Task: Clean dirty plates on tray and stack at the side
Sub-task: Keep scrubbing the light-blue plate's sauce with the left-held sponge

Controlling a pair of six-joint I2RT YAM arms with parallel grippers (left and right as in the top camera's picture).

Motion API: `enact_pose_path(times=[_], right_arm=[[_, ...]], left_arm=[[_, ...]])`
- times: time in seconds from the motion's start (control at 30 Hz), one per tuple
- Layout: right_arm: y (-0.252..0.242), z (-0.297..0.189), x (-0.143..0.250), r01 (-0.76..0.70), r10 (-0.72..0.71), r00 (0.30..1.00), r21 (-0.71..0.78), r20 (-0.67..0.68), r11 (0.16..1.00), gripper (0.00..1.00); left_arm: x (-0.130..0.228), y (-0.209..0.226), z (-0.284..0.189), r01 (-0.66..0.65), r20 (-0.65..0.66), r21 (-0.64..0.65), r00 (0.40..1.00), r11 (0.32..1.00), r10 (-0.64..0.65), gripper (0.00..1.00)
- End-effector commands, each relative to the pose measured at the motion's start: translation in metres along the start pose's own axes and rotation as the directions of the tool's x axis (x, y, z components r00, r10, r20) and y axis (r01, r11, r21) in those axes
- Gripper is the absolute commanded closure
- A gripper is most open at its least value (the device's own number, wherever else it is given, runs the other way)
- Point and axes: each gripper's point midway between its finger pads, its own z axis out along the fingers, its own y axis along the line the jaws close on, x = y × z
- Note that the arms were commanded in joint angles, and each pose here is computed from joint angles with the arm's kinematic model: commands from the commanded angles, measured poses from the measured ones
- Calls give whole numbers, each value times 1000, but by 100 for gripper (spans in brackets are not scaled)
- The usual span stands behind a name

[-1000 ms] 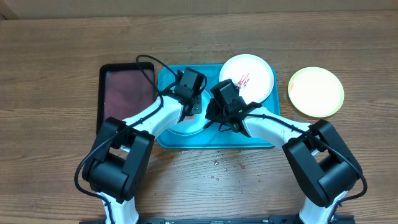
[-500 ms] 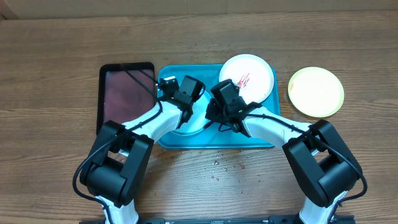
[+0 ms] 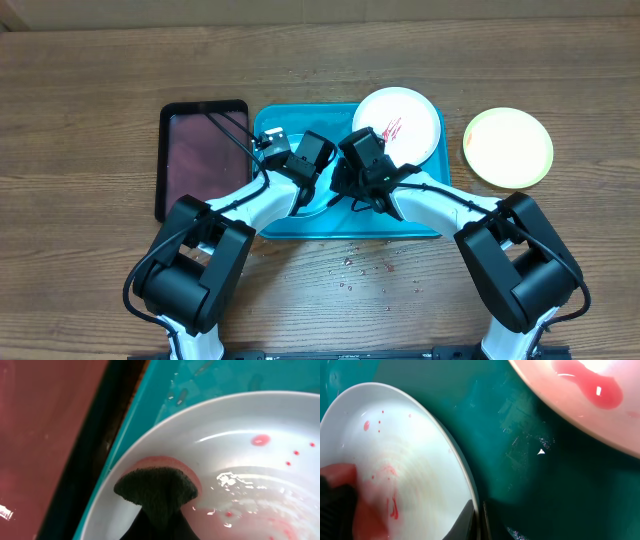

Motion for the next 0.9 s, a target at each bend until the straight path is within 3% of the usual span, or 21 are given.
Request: enact_pose_path(times=[0.0,0.3,0.53,0.87], right_arm=[[12,0,-10,-24,24,999,-26,27,999,96],[13,-1,-10,-23,24,999,-31,30,999,96],[13,-1,-11,-23,24,999,-30,31,999,96],[13,-1,-10,-23,24,999,-30,30,999,96]], left_arm=[[159,13,23,-184,-480,111,851,977,214,96],[173,-12,12,-210,-511,311,785,927,349,96],[179,-16,7,-199,-534,350,761,915,369,96],[143,-12,33,-202,-421,281,852,938,310,96]])
